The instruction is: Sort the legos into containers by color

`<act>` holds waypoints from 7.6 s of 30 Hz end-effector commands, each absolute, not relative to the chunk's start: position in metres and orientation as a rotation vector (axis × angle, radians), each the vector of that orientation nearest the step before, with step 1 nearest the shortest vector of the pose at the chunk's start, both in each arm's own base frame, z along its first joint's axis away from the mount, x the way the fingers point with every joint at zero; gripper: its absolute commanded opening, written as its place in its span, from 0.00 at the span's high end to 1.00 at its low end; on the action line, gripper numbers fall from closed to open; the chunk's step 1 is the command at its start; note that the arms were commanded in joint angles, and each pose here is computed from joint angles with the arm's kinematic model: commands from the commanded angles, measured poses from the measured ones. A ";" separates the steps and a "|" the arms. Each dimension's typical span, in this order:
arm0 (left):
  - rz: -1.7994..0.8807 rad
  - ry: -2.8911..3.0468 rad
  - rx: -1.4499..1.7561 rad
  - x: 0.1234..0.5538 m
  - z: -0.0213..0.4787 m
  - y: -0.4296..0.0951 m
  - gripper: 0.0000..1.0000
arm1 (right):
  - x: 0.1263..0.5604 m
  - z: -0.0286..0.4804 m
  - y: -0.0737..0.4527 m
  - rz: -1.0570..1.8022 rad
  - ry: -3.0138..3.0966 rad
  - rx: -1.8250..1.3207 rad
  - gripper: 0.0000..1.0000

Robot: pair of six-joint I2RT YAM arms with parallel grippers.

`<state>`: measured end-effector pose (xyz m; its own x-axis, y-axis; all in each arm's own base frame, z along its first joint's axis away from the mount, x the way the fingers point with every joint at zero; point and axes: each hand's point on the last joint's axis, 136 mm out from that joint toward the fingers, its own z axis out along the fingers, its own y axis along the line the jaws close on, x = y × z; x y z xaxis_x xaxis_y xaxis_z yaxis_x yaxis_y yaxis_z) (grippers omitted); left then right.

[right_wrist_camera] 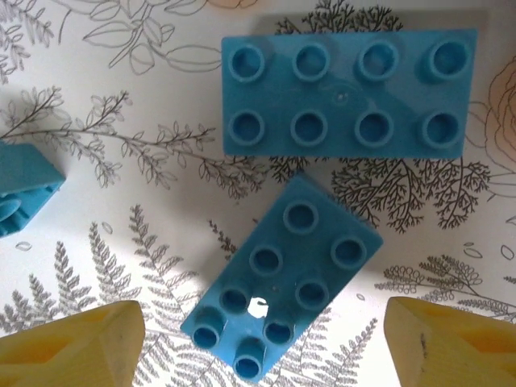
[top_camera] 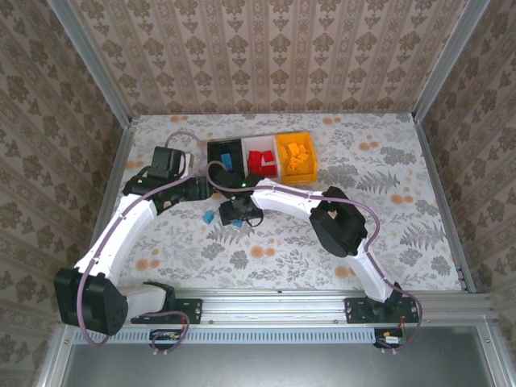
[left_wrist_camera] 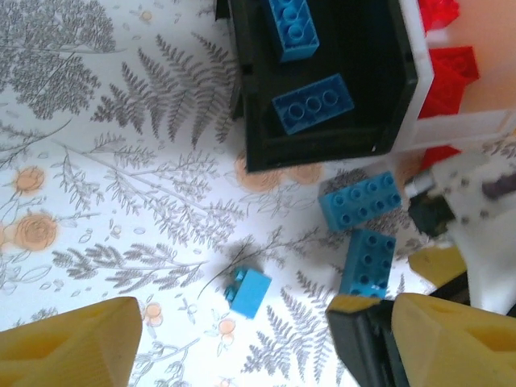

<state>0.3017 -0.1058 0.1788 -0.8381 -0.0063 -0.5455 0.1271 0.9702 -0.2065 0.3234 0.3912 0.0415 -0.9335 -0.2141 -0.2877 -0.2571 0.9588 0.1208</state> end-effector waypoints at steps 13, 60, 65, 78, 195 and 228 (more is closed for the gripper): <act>-0.305 2.619 0.083 0.270 0.160 -0.094 0.00 | 0.305 0.033 0.365 0.107 2.875 -0.385 0.65; -0.282 2.893 0.121 0.243 0.074 -0.113 0.01 | 0.497 0.145 0.401 0.645 2.521 -0.263 0.67; -0.258 2.920 0.119 0.248 0.059 -0.114 0.06 | 0.496 0.152 0.401 0.674 2.514 -0.267 0.53; -0.212 2.954 0.122 0.255 0.037 -0.113 0.23 | 0.445 0.187 0.361 0.710 2.500 -0.245 0.47; -0.406 2.800 0.061 0.327 0.029 -0.124 0.34 | 0.377 0.097 0.292 0.417 2.699 -0.162 0.22; -0.475 2.573 0.074 0.351 0.148 -0.144 0.74 | 0.414 0.025 0.290 0.083 2.634 -0.106 0.25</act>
